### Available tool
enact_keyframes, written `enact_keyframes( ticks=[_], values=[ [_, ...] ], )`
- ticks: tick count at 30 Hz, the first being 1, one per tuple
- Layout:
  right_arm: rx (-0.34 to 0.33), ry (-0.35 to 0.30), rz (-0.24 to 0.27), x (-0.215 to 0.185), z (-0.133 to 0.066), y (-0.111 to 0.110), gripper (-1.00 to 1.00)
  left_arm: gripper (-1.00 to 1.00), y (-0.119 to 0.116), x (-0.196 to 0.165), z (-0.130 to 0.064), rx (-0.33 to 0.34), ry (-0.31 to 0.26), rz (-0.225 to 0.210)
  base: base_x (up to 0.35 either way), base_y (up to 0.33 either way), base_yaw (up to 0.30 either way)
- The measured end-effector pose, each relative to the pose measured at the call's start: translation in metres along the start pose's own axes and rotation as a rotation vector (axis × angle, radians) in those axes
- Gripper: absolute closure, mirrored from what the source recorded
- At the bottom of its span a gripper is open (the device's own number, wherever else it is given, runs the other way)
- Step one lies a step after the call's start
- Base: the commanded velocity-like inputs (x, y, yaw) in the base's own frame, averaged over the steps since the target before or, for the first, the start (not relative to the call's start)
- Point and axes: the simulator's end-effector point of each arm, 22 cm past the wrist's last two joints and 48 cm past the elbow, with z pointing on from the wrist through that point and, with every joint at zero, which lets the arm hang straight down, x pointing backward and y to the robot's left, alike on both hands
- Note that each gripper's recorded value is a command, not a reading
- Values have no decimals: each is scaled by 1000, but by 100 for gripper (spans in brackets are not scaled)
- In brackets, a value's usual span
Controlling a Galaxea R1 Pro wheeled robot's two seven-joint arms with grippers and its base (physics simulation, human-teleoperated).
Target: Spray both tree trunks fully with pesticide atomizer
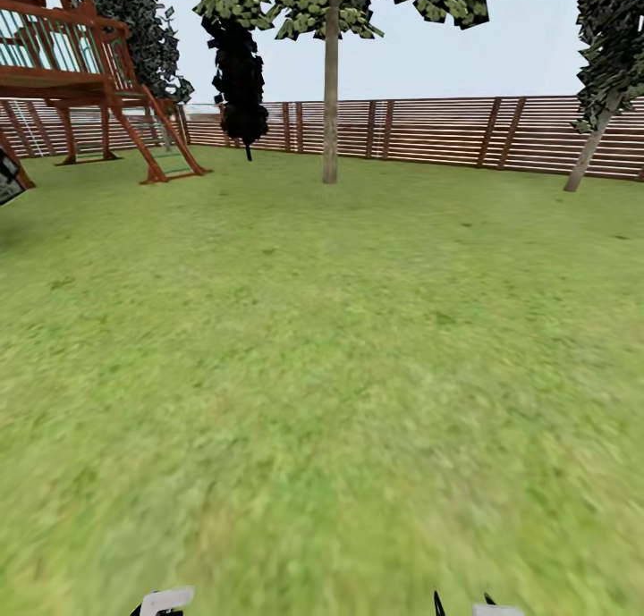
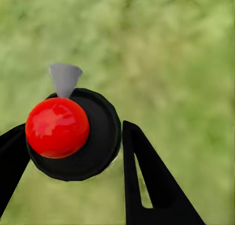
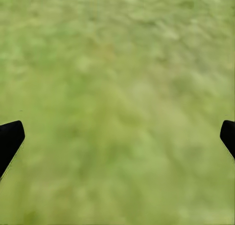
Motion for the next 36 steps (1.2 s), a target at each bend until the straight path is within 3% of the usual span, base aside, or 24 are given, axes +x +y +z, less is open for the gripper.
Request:
enact_keyframes(
  ticks=[36],
  values=[
    [4, -2, 2, -1, 0, -1, -100, 100, 0, 0, 0, 0, -1, 1, 339, 0, 0]
  ],
)
